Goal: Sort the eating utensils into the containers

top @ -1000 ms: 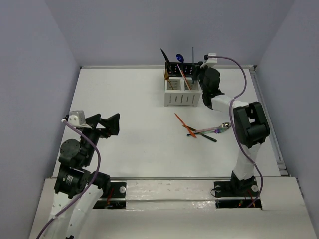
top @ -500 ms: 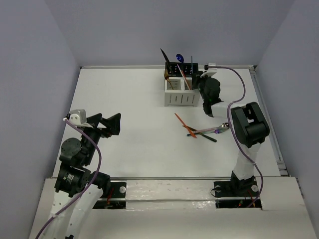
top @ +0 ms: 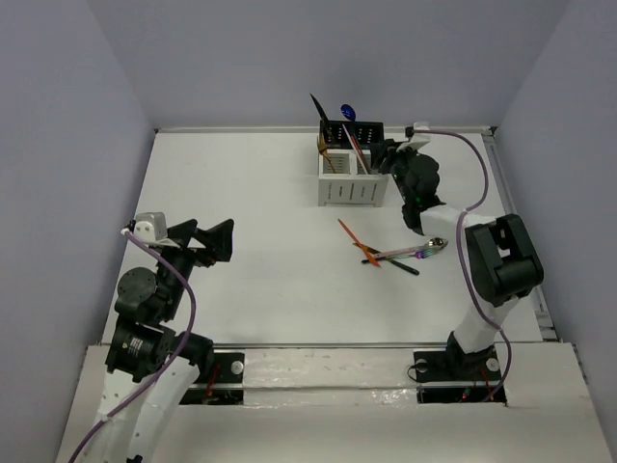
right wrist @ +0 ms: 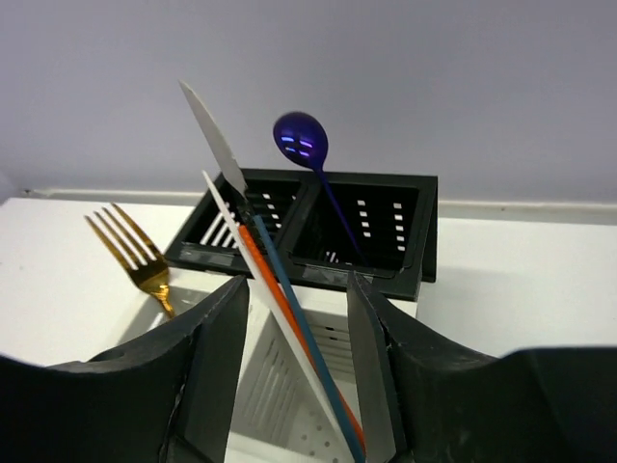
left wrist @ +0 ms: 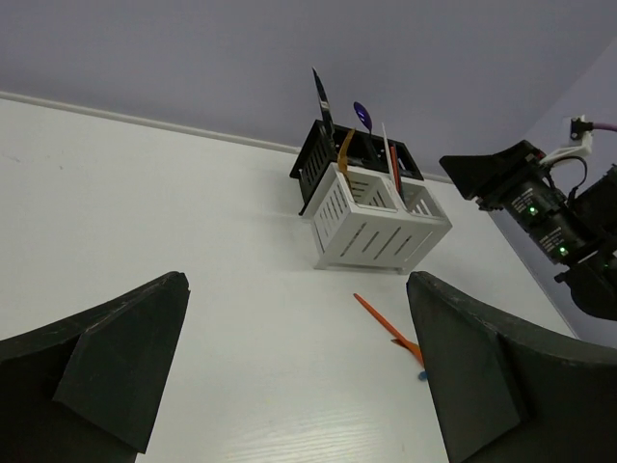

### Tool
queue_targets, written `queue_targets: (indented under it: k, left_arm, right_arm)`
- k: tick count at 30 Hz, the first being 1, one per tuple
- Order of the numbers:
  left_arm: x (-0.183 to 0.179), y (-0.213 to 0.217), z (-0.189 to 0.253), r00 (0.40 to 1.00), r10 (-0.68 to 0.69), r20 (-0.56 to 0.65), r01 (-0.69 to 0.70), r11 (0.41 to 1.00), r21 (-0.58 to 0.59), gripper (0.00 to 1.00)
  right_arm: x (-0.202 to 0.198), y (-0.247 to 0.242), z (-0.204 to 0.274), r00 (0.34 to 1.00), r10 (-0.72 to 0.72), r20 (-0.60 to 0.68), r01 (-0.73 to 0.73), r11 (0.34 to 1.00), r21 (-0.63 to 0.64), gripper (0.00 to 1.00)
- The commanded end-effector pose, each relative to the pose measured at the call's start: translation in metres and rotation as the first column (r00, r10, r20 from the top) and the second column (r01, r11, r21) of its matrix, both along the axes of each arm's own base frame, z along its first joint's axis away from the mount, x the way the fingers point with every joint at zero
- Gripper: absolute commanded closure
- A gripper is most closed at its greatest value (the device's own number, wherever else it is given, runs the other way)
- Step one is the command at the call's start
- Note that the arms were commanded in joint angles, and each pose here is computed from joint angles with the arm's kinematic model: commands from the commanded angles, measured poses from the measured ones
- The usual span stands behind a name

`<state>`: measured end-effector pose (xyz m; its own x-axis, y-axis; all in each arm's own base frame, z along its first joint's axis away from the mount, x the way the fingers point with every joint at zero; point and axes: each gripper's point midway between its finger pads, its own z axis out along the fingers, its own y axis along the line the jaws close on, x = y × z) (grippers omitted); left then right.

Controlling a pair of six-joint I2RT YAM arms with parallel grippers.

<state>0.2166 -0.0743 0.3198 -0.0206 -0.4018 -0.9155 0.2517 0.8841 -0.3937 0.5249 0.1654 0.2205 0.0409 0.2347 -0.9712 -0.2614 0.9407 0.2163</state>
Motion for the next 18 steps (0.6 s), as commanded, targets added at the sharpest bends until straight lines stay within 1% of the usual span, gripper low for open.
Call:
queue_targets:
  k: [1, 2, 4, 5, 6, 7, 9, 10, 11, 14, 15, 17, 18]
  left_arm:
    - [-0.003, -0.001, 0.017, 0.998, -0.010, 0.070, 0.011, 1.000, -0.018, 0.01]
    - [-0.004, -0.001, 0.017, 0.997, -0.012, 0.071, 0.013, 1.000, -0.019, 0.01]
    - [-0.004, -0.001, 0.018, 0.997, -0.012, 0.075, 0.013, 1.000, -0.021, 0.01]
    - [-0.005, -0.002, 0.017, 0.997, -0.018, 0.074, 0.019, 1.000, -0.021, 0.01]
    - [-0.006, -0.002, 0.018, 0.997, -0.018, 0.077, 0.019, 1.000, -0.021, 0.01]
    - [-0.006, -0.002, 0.018, 0.997, -0.018, 0.075, 0.019, 1.000, -0.022, 0.01]
    - [-0.006, -0.001, 0.017, 0.997, -0.013, 0.072, 0.015, 1.000, -0.022, 0.01]
    - [-0.007, -0.002, 0.017, 0.997, -0.021, 0.069, 0.022, 1.000, -0.020, 0.01]
    - [-0.008, -0.002, 0.017, 0.997, -0.021, 0.071, 0.022, 1.000, -0.020, 0.01]
    - [-0.009, -0.002, 0.016, 0.997, -0.021, 0.069, 0.022, 1.000, -0.019, 0.01]
    - [-0.009, -0.001, 0.016, 0.997, -0.019, 0.069, 0.021, 1.000, -0.020, 0.01]
    - [-0.010, -0.001, 0.016, 0.998, -0.019, 0.068, 0.021, 1.000, -0.019, 0.01]
    - [-0.010, -0.001, 0.015, 0.997, -0.019, 0.069, 0.021, 1.000, -0.021, 0.01]
  right_arm:
    - [-0.030, 0.001, 0.037, 0.999, 0.019, 0.047, -0.021, 0.999, 0.033, 0.50]
    - [-0.038, 0.008, 0.037, 0.998, 0.046, 0.037, -0.047, 0.998, 0.034, 0.50]
    - [-0.053, 0.017, 0.026, 0.994, 0.088, -0.066, -0.084, 0.995, 0.061, 0.52]
    - [-0.067, 0.028, 0.016, 0.981, 0.129, -0.144, -0.120, 0.991, 0.063, 0.53]
    - [-0.075, 0.037, 0.002, 0.966, 0.167, -0.196, -0.155, 0.985, 0.074, 0.54]
    - [-0.086, 0.042, 0.004, 0.958, 0.186, -0.218, -0.164, 0.980, 0.112, 0.55]
    - [-0.109, 0.049, -0.023, 0.927, 0.218, -0.306, -0.186, 0.974, 0.130, 0.58]
    - [-0.125, 0.061, -0.024, 0.913, 0.254, -0.318, -0.220, 0.966, 0.138, 0.59]
    - [-0.138, 0.062, -0.043, 0.890, 0.255, -0.377, -0.225, 0.967, 0.122, 0.59]
    - [-0.162, 0.075, -0.065, 0.844, 0.267, -0.464, -0.272, 0.961, 0.059, 0.59]
    - [-0.170, 0.073, -0.078, 0.819, 0.249, -0.517, -0.274, 0.961, 0.029, 0.59]
    - [-0.180, 0.070, -0.097, 0.783, 0.226, -0.579, -0.289, 0.957, -0.017, 0.59]
    - [-0.181, 0.069, -0.103, 0.775, 0.220, -0.592, -0.299, 0.954, -0.037, 0.58]
